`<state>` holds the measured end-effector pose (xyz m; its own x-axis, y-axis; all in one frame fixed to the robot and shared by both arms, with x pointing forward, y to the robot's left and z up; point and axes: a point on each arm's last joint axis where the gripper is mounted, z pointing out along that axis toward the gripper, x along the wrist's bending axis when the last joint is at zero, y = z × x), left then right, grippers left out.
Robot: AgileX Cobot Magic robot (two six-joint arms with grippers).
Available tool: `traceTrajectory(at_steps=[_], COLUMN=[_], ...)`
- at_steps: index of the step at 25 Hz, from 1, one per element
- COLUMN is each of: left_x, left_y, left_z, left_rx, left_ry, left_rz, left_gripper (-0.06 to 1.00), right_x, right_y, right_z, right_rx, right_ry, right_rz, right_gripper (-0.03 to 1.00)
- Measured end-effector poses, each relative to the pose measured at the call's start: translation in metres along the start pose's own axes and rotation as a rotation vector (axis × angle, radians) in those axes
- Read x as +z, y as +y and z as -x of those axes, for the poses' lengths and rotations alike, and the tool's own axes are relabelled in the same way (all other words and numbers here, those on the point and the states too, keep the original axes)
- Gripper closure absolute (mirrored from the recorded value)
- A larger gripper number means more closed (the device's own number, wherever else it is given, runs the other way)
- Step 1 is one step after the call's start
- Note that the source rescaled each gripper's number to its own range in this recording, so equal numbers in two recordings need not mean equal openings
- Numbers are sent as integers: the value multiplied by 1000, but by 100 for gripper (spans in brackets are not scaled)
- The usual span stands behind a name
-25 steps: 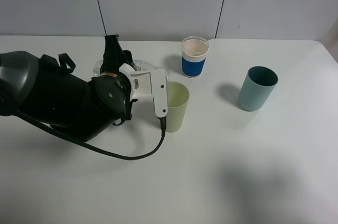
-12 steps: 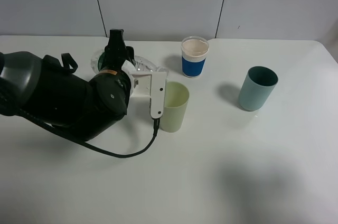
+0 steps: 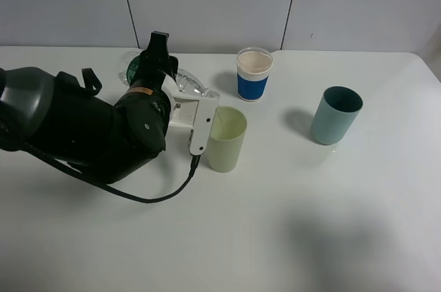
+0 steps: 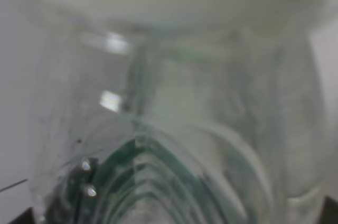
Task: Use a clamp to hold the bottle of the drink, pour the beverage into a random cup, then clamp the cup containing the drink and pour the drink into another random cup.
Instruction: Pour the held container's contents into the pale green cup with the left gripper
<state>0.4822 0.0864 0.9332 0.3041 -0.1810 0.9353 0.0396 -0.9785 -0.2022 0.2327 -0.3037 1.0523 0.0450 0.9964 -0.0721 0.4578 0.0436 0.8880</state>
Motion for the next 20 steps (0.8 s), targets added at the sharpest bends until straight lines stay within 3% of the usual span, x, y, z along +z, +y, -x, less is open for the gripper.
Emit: traceTrajectory(at_steps=[11, 20], left_x=[0, 0], left_y=[-1, -2], left_z=[-3, -4], left_rx=[93, 106], left_ry=[29, 39], left_rz=[-12, -20], left_gripper=[86, 86], right_x=[0, 0], right_y=[0, 0], right_z=[0, 0], right_rx=[0, 0], right_ry=[0, 0], right_rz=[0, 0], right_gripper=[-3, -3])
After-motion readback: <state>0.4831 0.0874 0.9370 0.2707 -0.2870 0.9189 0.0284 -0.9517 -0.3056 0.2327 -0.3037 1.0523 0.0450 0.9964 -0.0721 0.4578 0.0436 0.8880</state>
